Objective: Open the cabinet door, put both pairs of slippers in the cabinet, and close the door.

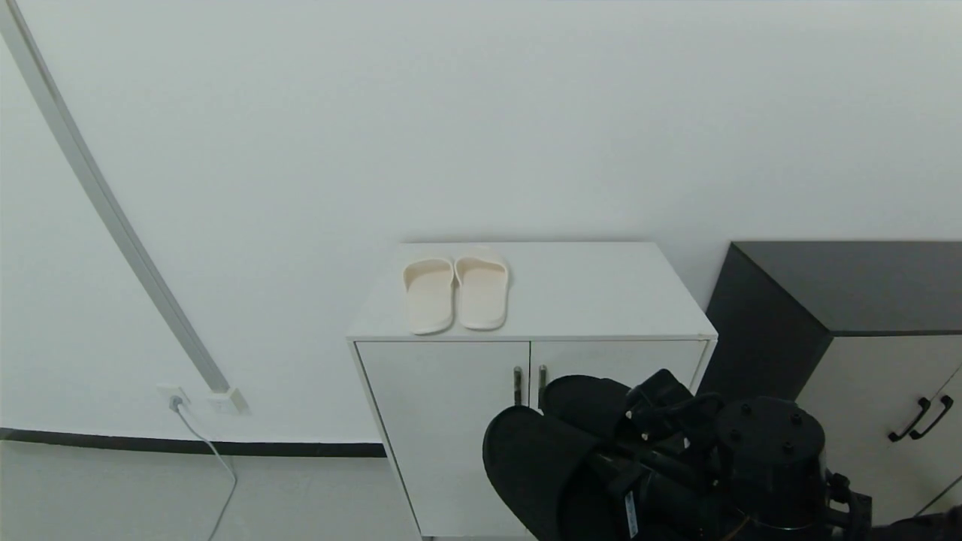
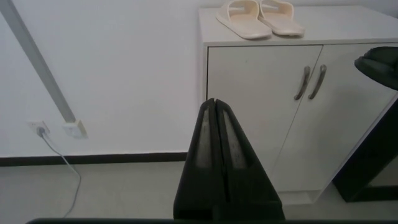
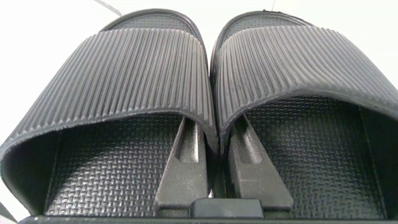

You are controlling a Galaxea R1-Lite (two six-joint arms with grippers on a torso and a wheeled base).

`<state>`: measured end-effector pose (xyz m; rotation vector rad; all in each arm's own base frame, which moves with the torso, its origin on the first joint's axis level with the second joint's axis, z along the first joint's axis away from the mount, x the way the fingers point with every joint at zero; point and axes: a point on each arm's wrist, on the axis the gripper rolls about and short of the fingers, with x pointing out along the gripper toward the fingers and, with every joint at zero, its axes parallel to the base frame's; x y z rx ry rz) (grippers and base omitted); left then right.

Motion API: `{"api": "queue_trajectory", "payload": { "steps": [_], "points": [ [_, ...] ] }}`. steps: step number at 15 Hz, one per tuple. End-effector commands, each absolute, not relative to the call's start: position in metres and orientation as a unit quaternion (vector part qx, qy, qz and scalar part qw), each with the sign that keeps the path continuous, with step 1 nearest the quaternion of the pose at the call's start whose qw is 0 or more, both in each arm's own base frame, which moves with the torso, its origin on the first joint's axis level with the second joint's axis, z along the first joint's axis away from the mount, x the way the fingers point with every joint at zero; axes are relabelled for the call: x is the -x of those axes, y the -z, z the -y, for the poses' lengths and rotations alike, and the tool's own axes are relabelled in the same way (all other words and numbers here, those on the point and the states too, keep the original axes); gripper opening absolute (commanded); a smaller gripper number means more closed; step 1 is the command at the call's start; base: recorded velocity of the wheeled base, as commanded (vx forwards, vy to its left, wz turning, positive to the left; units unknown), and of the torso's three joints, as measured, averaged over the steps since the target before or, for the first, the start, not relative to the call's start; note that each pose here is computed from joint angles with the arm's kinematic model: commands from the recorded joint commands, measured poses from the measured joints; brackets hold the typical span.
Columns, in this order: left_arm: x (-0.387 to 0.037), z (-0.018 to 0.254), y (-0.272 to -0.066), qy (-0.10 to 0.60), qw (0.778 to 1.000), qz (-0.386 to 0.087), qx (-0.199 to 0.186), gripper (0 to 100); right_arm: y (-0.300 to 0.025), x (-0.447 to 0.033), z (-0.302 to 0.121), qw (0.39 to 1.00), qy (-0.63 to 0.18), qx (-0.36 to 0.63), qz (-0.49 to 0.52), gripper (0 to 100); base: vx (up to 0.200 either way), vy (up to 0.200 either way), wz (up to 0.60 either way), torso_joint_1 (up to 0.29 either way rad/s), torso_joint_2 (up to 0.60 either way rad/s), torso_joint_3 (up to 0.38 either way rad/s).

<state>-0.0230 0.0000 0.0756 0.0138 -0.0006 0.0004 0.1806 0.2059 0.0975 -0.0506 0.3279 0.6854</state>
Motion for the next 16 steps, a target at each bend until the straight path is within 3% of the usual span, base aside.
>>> {"api": "queue_trajectory", "payload": {
  "steps": [1, 2, 16],
  "points": [
    [0.0229, 0.0, -0.0756, 0.0, 1.0, -0.001, -0.007, 0, -0.0946, -0.1808, -0.2062, 0.928, -0.334, 0.027, -0.165, 0, 0.0, 0.0, 0.0, -0.159, 0.37, 0.207],
    [0.0229, 0.0, -0.0756, 0.0, 1.0, -0.001, -0.007, 100, -0.092, -0.1802, -0.2069, 0.927, -0.335, 0.03, -0.169, 0, 0.0, 0.0, 0.0, -0.159, 0.36, 0.198],
    [0.0229, 0.0, -0.0757, 0.0, 1.0, 0.0, -0.007, 100, -0.087, -0.173, -0.2099, 0.923, -0.346, 0.032, -0.168, 0, 0.0, 0.0, 0.0, -0.206, 0.49, 0.28]
  ]
}}
